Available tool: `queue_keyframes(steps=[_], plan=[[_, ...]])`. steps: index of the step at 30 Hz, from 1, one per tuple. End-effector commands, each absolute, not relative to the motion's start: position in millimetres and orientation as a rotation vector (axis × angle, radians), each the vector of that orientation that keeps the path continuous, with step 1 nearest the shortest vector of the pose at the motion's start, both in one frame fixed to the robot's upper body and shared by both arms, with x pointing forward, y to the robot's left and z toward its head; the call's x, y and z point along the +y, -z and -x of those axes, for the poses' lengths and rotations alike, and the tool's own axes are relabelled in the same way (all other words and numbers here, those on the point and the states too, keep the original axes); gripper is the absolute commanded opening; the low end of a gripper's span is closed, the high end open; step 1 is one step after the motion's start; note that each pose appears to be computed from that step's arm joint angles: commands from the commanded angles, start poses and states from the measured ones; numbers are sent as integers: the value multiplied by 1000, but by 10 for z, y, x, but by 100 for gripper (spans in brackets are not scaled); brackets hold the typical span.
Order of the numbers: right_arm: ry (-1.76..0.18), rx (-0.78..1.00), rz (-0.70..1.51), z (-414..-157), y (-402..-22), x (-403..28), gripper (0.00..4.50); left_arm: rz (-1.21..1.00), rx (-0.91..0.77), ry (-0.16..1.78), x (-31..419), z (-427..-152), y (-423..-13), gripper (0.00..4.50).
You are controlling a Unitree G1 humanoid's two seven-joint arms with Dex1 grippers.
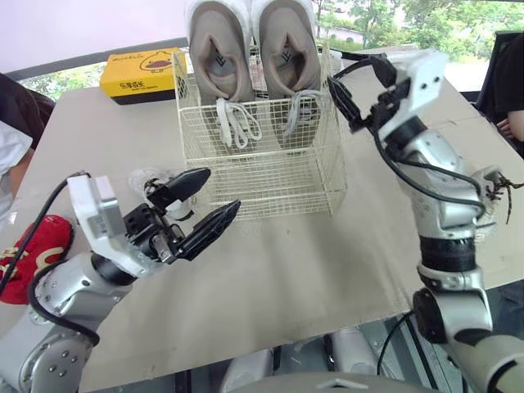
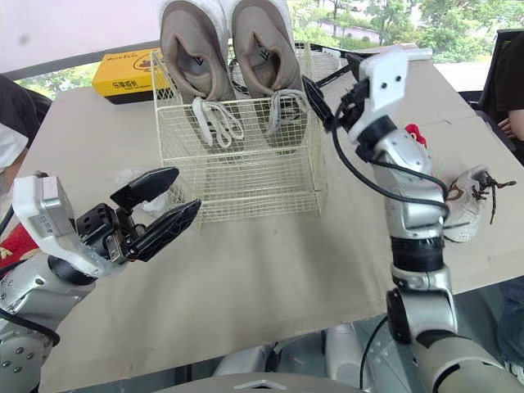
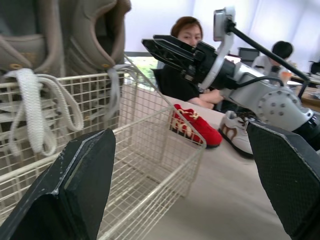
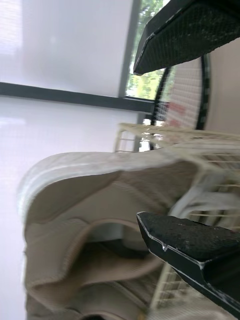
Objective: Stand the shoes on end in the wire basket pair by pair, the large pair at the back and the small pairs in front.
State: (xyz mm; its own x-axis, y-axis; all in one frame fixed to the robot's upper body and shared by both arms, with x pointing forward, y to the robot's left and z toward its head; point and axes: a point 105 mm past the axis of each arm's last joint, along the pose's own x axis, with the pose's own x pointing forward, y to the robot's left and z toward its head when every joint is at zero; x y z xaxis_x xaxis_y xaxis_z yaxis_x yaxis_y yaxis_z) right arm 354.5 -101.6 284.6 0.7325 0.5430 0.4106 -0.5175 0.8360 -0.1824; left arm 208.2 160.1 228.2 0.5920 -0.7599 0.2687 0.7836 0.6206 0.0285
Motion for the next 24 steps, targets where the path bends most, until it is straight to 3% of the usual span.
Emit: queue_keyframes(steps=[1,16,21,24], plan=[[-590,-486,79,-3303,-2941,-1153,424,75,-269,953,1563,-2055,-2303,450],[-479,-167,245,-2891,-2315,-2016,424,64,-96,1101,1387,-2025,-2054,450],[-666,-95,274,-2584,-2148,-1964,424,31,-46,1070,1352,-2099,-1954,450],[-653,-55,257,-2546,-2088,-2025,424,2,27,1065,1346,-2119,-1855,450]])
